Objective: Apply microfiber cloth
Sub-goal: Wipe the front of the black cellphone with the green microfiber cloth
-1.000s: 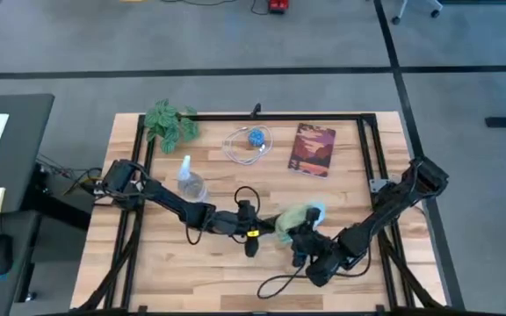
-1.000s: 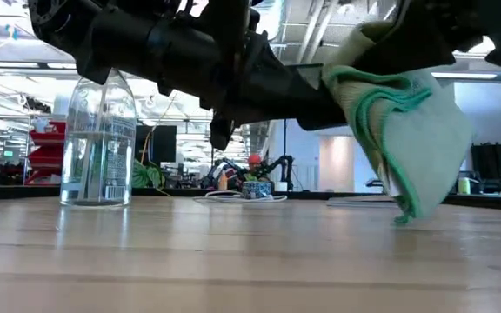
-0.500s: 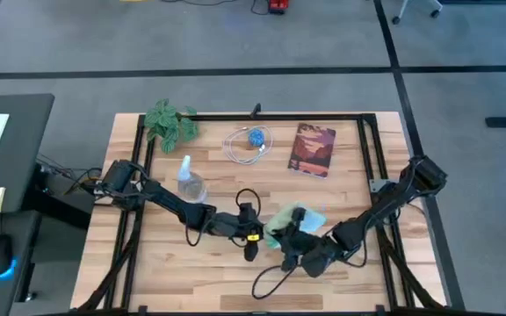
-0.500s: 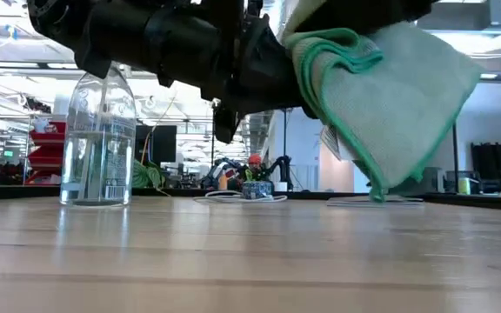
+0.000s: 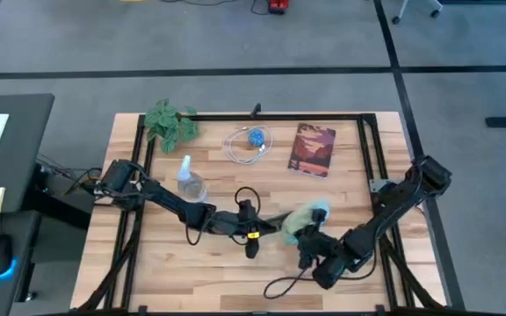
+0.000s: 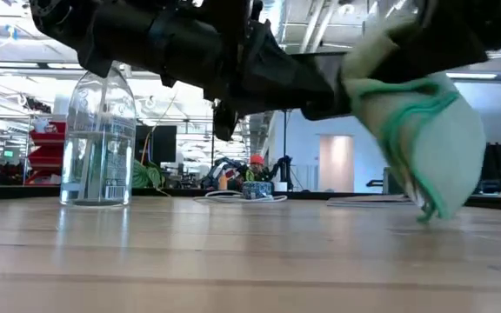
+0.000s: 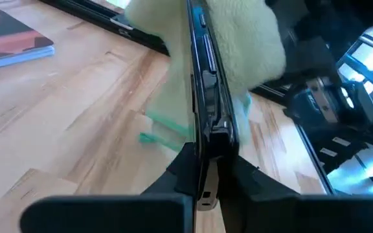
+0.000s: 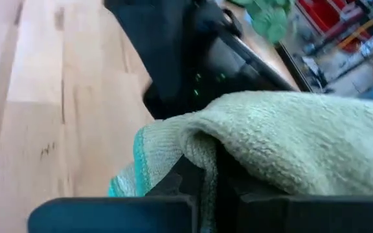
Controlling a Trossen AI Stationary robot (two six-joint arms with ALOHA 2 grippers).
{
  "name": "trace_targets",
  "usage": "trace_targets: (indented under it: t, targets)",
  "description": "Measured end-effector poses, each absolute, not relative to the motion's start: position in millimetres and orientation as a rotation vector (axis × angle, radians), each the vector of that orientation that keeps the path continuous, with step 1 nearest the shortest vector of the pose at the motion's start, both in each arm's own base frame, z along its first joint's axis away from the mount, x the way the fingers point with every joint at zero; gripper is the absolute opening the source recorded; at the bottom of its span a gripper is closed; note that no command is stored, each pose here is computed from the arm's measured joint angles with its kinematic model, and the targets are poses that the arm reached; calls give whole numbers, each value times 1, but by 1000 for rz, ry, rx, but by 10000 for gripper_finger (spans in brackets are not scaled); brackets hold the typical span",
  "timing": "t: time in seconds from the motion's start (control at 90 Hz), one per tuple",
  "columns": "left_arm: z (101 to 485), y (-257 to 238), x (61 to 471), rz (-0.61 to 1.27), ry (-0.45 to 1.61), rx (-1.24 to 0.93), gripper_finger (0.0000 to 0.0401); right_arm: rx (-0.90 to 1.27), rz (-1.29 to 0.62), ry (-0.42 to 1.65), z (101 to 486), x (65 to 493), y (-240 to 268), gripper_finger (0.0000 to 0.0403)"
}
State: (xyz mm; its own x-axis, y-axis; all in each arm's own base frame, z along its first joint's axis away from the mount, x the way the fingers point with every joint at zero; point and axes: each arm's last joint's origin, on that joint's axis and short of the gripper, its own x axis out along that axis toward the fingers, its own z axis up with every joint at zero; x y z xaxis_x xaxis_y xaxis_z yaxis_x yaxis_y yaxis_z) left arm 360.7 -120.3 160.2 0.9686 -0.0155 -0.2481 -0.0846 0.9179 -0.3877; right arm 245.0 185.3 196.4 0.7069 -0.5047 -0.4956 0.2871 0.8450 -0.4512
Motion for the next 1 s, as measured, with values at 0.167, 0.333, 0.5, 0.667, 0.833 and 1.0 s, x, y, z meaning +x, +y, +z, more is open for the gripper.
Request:
trace_targets:
  t: [0.167,0.333,0.5,0.667,0.833,1.0]
  targets:
    - [160,-121,361,30,250,-407,10,-331,-469,658,210,229,180,0]
    - [160,-121,360,32,250,-406,10,-310,-471,650,216,223,178,0]
    - [158,-122,359,30,269,-390,10,-202,-370,731,215,223,184,0]
    - [164,-118,355,88,303,-346,10,-77,-221,934,202,227,188,0]
    - [178,-112,344,192,354,-277,10,44,-23,1112,199,239,180,0]
    - [192,-108,336,257,362,-238,10,13,184,1064,193,265,178,2]
